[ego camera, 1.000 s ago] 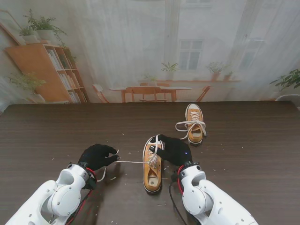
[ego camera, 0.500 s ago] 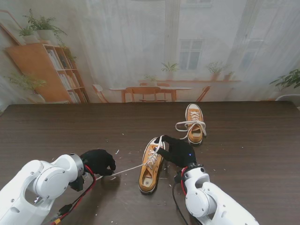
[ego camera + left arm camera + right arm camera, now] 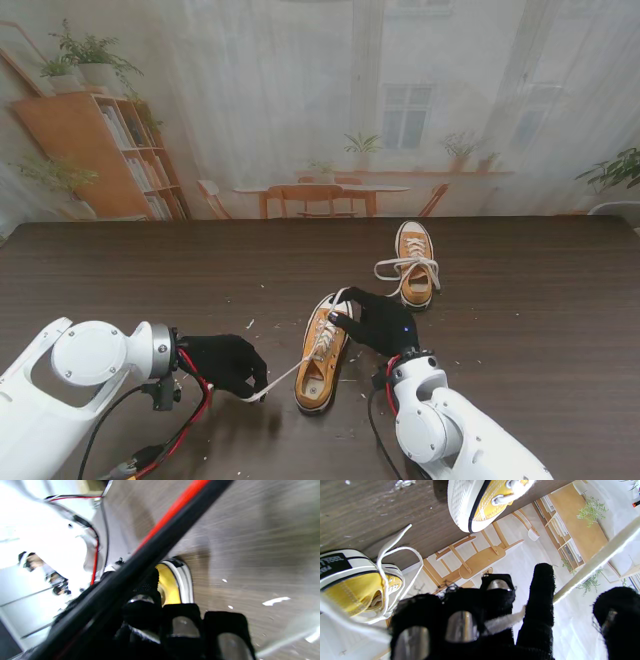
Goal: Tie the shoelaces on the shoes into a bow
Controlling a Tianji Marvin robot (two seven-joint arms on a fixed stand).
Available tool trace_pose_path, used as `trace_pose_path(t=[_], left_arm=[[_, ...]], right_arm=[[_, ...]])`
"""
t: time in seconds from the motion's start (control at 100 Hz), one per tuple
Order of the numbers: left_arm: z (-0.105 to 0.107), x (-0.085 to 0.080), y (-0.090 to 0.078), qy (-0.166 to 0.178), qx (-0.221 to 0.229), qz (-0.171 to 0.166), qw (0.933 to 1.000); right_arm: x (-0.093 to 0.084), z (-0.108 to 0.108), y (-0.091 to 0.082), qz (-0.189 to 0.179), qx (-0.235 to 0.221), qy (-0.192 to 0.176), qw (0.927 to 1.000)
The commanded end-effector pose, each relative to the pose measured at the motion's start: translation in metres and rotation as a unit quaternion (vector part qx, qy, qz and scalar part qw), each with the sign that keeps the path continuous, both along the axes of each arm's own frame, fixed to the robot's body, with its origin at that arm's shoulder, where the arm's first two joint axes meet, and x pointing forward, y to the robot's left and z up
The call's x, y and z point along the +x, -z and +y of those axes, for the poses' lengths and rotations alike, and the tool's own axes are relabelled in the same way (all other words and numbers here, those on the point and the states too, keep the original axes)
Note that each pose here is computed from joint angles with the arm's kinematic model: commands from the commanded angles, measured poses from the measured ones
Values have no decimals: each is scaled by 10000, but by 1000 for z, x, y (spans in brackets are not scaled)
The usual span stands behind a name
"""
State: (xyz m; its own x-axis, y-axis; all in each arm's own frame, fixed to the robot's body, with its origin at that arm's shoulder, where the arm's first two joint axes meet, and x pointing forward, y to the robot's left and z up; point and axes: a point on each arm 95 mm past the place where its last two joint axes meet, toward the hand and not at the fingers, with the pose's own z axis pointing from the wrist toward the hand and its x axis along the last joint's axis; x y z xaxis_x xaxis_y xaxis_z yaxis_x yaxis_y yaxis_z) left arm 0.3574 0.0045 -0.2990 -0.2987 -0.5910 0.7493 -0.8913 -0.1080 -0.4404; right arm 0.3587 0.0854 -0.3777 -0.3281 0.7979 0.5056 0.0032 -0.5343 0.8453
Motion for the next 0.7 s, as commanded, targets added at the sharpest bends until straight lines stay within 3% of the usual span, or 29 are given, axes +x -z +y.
trace_pose_path(t=[0.0, 0.13, 0.27, 0.42, 0.61, 0.69], left_arm=[[3, 1, 10, -43, 103, 105, 9999], [0, 5, 24, -107, -614, 720, 9955], [-4, 6, 39, -184, -1376, 1252, 9824], [-11, 6, 56, -484, -2164, 1751, 9593], [-18, 0, 81, -839, -2883, 2332, 9249], [-21, -3, 88, -1022, -3254, 2523, 9056]], right_arm=[[0, 1, -1, 35, -19, -32, 10000], [0, 0, -1, 40, -29, -35, 10000], [1, -1, -2, 32, -46, -31, 10000], [1, -1, -2, 43, -60, -34, 10000], [1, 0, -2, 72, -77, -53, 9999], [2, 0, -2, 75, -92, -68, 9999]])
